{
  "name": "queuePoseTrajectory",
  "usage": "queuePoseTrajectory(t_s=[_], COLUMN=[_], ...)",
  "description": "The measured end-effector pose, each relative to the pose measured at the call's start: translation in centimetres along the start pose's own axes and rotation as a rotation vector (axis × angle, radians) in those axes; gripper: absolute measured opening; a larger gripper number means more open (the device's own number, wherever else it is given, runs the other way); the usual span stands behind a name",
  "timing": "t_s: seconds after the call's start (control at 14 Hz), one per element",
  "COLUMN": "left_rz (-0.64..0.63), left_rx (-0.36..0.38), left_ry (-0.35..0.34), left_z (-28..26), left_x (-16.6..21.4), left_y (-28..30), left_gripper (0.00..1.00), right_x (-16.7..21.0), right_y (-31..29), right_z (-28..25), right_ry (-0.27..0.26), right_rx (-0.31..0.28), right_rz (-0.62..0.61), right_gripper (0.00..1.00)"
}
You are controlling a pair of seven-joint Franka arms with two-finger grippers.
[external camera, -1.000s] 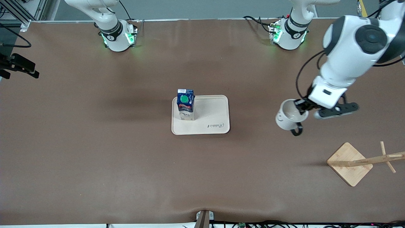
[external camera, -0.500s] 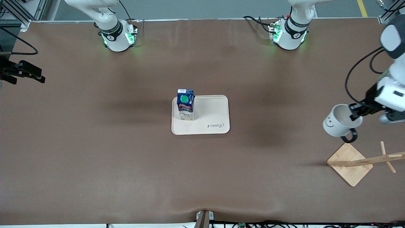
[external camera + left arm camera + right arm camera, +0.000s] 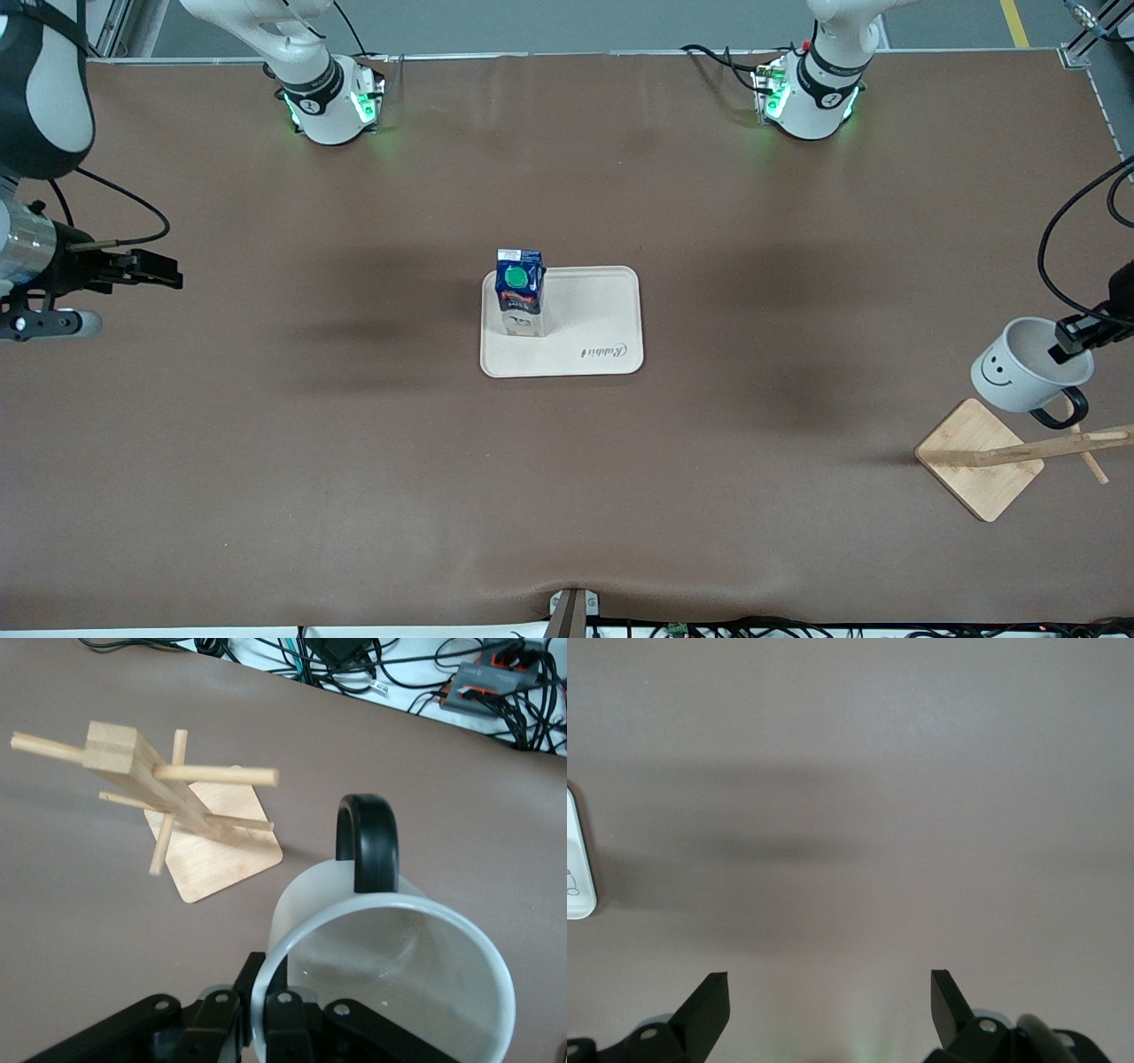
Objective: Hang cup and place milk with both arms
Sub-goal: 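Hang the mug on the stand peg while the right gripper reaches the milk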
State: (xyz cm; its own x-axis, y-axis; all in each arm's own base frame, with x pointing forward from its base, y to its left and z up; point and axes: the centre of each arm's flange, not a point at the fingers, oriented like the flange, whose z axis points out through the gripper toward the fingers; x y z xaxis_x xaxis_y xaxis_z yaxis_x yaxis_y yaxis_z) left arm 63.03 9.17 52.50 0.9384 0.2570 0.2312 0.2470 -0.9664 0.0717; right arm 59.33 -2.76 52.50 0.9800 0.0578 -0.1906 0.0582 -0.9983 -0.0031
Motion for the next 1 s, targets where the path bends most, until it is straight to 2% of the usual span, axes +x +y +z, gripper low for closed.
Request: queuePoseTrajectory(t_s=[0.29,0.36,0.57,0.64,0.79,1.0], left_rz=[-0.021,-0.020,-0.016,-0.007,0.000,-0.004], left_rx=[-0.024,-0.031,-0.035,-0.035,-0.035,-0.036], left_ry=[0.010,0.010,0.015,0.016,0.018,0.013], left_z=[1.6,1.7,2.2,2.5,3.1,3.8], left_x=[1.1,1.3,1.7,1.9,2.1,2.1], left_y=[-1.5,-1.7,-2.4,-2.8,-3.6,-4.0], left_gripper=[0.06,0.06,0.06,0.06,0.06,0.06], right_x=[-0.1,-0.1,0.0,0.0,0.0,0.5], right_y=[-0.4,-0.9,-3.9,-5.3,-10.1,-20.9], right_z=[-0.3,-0.2,-0.2,-0.3,-0.2,1.8], right_ry=[-0.003,-0.007,-0.015,-0.019,-0.030,-0.049], right_rx=[0.004,0.021,0.136,0.155,0.167,0.241], right_rz=[-0.005,-0.010,0.052,0.069,0.064,0.064], right_gripper=[1.00,1.00,1.00,1.00,1.00,1.00])
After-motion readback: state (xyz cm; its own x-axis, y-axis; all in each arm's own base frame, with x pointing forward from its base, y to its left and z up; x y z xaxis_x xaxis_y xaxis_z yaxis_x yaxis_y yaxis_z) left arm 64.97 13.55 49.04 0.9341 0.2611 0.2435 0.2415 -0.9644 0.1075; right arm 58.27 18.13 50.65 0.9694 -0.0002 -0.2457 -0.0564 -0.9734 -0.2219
